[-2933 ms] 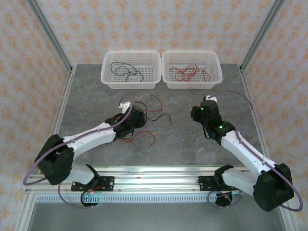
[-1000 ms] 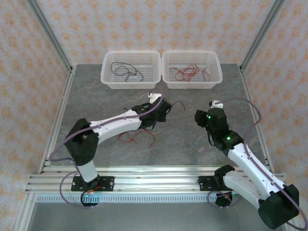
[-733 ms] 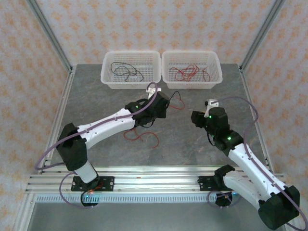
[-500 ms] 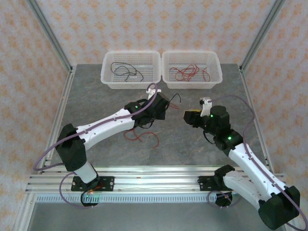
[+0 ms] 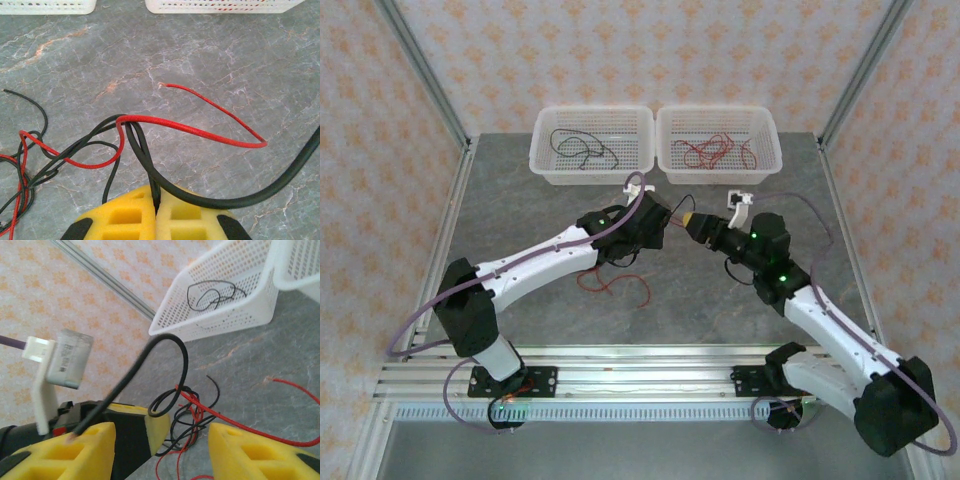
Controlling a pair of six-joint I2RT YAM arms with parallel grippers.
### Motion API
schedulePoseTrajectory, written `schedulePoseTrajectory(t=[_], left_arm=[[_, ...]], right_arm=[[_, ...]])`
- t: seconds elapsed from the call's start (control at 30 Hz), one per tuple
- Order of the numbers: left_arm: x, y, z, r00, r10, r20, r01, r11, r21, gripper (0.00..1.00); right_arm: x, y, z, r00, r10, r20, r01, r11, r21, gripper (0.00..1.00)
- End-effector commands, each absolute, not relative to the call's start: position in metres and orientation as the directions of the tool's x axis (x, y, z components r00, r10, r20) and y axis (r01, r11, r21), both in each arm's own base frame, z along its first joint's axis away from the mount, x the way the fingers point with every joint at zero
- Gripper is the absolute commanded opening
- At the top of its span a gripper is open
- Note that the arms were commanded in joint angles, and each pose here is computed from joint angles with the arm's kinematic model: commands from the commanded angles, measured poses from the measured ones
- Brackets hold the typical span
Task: Untangle the cables
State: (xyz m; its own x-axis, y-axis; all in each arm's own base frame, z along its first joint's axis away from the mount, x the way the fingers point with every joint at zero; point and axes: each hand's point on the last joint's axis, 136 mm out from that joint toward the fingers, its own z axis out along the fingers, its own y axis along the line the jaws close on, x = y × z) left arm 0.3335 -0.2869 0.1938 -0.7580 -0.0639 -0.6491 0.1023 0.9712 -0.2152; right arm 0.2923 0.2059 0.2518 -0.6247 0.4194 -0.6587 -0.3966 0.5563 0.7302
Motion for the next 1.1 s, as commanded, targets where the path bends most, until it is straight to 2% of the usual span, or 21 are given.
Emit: schedulePoseTrajectory(t=[0.0,0.33,0.6,0.83,0.97,1.07], left_arm=[[0.330,-0.290,0.214,-0.735,-0.063,-0.676,0.141,0.960,-0.243,0.00],[0.329,-0.293,0.215,-0.737,-0.066,-0.673,0.150,0.955,-0.258,0.00],[0.326,-0.294,0.210,-0.746,-0.072,-0.663,0.150,0.951,-0.272,0.00],[0.326,-0.294,0.213,-0.742,-0.079,-0.665,0.154,0.946,-0.284,0.00],[0.325,-0.293,0.217,-0.738,-0.084,-0.669,0.155,0.945,-0.290,0.00],[0.324,-0.292,0.224,-0.732,-0.091,-0.675,0.160,0.940,-0.301,0.00]], right_arm=[[0.300,0.213,0.264,-0.607,0.465,-0.645,-0.405,0.517,0.754,0.52],[0.320,0.238,0.254,-0.636,0.465,-0.615,-0.389,0.496,0.777,0.51],[0.334,0.251,0.245,-0.646,0.471,-0.601,-0.371,0.494,0.786,0.41],[0.342,0.254,0.251,-0.637,0.478,-0.604,-0.373,0.495,0.785,0.22],[0.343,0.253,0.249,-0.635,0.484,-0.602,-0.364,0.500,0.786,0.00],[0.346,0.247,0.243,-0.623,0.493,-0.608,-0.340,0.529,0.777,0.00]])
